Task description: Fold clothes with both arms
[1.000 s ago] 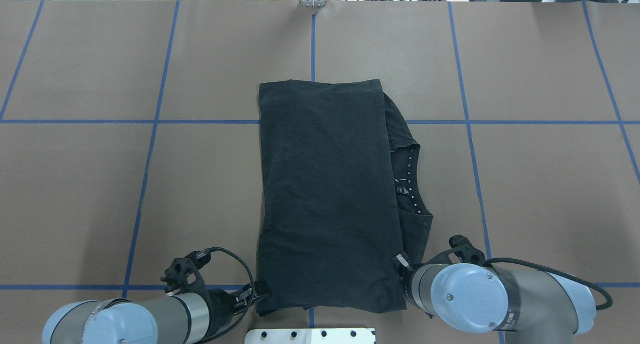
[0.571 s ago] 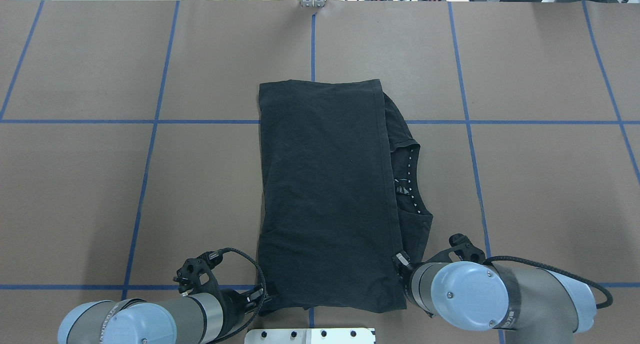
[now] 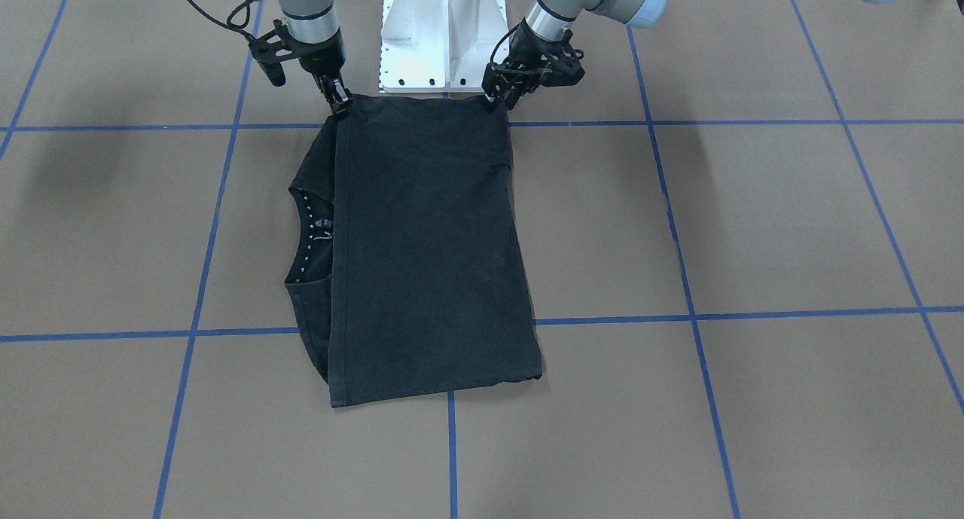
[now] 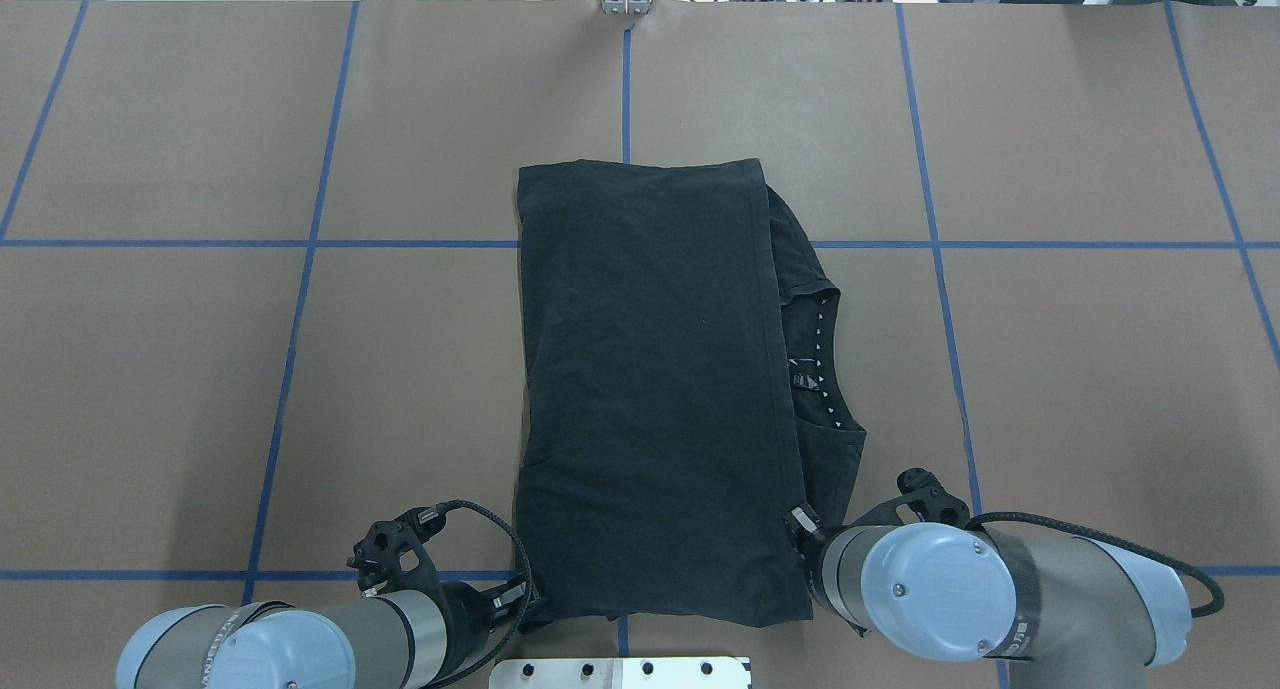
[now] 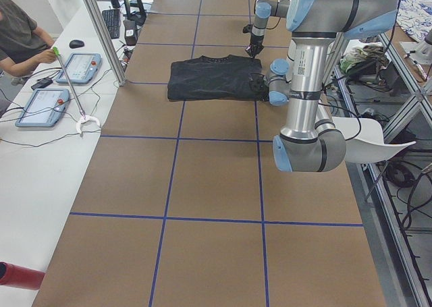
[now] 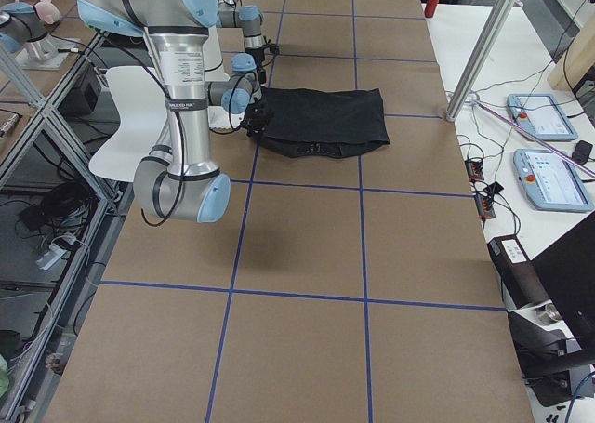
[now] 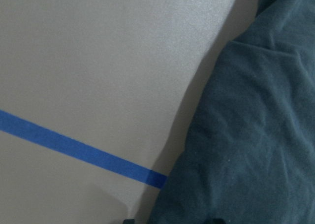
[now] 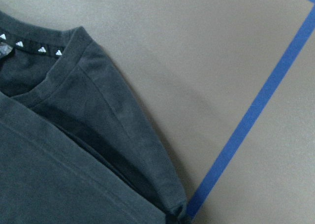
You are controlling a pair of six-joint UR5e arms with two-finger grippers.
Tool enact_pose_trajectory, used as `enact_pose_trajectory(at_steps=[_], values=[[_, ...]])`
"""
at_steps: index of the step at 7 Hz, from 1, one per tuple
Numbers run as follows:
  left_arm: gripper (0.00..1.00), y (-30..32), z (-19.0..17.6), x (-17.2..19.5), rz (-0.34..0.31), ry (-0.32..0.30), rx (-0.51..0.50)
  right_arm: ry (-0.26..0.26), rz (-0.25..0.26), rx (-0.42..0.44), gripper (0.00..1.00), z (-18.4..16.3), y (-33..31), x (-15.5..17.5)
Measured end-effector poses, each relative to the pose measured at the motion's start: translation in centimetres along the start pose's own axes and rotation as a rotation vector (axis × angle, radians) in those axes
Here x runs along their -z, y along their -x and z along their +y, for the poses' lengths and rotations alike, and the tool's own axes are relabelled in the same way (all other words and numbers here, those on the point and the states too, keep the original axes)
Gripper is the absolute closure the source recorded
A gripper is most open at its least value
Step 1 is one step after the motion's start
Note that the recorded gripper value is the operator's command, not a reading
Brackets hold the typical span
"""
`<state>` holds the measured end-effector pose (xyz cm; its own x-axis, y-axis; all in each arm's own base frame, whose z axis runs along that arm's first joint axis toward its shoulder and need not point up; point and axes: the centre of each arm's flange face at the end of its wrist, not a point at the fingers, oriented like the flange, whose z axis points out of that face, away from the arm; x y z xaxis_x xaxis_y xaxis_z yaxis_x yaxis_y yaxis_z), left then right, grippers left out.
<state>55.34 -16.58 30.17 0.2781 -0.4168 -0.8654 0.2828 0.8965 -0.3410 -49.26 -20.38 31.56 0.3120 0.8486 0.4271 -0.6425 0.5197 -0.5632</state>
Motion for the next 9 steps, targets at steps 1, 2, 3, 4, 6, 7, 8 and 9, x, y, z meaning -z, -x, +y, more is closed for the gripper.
enact_pose_trajectory(at_steps=[1, 2, 3, 4, 6, 7, 8, 9], values=[[1.00, 0.1, 0.1, 0.0, -0.002, 0.001, 0.000, -0.001, 0.001, 0.000, 1.00, 0.0, 0.0, 0.0], [1.00, 0.0, 0.1, 0.0, -0.001, 0.002, -0.001, -0.002, 0.001, 0.000, 1.00, 0.0, 0.0, -0.1], [1.00, -0.3, 0.1, 0.5, 0.007, 0.005, -0.001, -0.003, 0.001, -0.001, 1.00, -0.1, 0.0, -0.1], [1.00, -0.9, 0.0, 1.4, 0.022, 0.009, 0.000, 0.002, 0.001, -0.007, 1.00, -0.4, 0.3, 0.2], [1.00, -2.1, -0.2, 4.6, 0.064, 0.026, 0.003, 0.035, -0.001, -0.034, 1.00, -1.6, 1.4, 2.2], [1.00, -2.7, -0.3, 6.1, 0.088, 0.034, 0.008, 0.053, -0.007, -0.048, 1.00, -2.3, 2.1, 3.5], [1.00, -3.7, -1.1, 7.7, 0.116, 0.034, 0.017, 0.076, -0.009, -0.069, 1.00, -3.6, 3.3, 5.0], [1.00, -5.2, -3.2, 9.1, 0.143, 0.018, 0.033, 0.100, -0.009, -0.090, 1.00, -5.2, 4.7, 6.3]])
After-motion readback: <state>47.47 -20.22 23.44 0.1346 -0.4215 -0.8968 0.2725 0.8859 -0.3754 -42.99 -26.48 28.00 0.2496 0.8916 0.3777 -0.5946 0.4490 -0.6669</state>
